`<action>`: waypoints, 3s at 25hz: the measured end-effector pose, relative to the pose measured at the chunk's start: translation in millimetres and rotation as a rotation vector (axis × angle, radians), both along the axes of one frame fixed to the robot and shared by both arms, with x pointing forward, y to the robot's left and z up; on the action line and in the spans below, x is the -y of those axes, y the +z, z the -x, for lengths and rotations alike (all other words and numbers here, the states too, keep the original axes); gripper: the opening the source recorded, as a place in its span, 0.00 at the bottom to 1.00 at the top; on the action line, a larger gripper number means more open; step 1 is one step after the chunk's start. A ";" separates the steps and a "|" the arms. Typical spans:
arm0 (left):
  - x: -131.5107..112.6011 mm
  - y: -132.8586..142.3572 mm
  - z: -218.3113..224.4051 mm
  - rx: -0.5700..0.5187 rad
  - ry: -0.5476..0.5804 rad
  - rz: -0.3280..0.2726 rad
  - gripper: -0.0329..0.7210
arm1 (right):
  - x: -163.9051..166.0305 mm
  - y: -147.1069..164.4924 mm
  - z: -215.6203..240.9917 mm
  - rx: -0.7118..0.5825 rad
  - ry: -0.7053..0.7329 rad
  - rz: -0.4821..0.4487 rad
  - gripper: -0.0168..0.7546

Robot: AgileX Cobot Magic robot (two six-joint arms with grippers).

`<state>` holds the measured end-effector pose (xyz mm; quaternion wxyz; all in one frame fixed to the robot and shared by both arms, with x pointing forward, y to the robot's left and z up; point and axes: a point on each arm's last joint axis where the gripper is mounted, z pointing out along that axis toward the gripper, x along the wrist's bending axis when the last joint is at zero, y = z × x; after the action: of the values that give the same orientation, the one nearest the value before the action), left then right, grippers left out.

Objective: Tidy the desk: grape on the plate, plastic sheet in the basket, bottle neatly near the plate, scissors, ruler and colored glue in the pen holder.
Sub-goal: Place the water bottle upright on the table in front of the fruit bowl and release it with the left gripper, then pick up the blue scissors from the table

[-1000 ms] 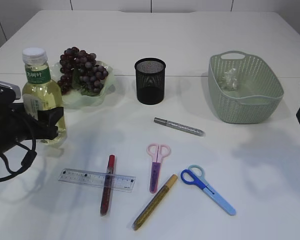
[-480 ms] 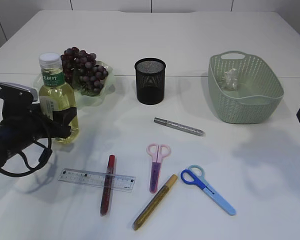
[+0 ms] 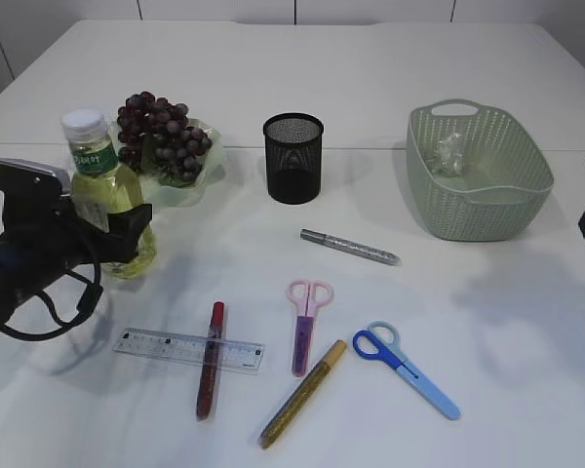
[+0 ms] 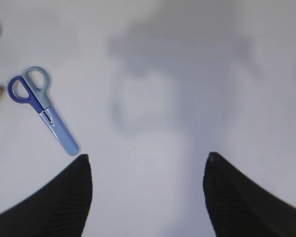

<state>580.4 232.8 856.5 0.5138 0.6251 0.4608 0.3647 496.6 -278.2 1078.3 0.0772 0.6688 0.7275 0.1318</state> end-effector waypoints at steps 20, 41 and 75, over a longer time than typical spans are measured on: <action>-3.5 117.5 27.0 0.302 -0.009 0.047 0.90 | 1.3 -0.3 0.5 -0.006 0.003 0.016 0.73; -29.1 183.8 103.6 -0.222 0.160 -0.003 0.69 | -4.3 -0.2 2.9 -0.034 -0.007 -0.052 0.73; -28.6 195.4 161.2 -0.914 0.079 -0.106 0.68 | -144.3 -75.4 -20.3 -0.201 0.357 0.060 0.64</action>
<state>419.2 261.4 1051.9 0.2113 0.7291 0.6441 0.0940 516.8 -133.8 1002.8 -0.0006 0.5364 0.8422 0.0540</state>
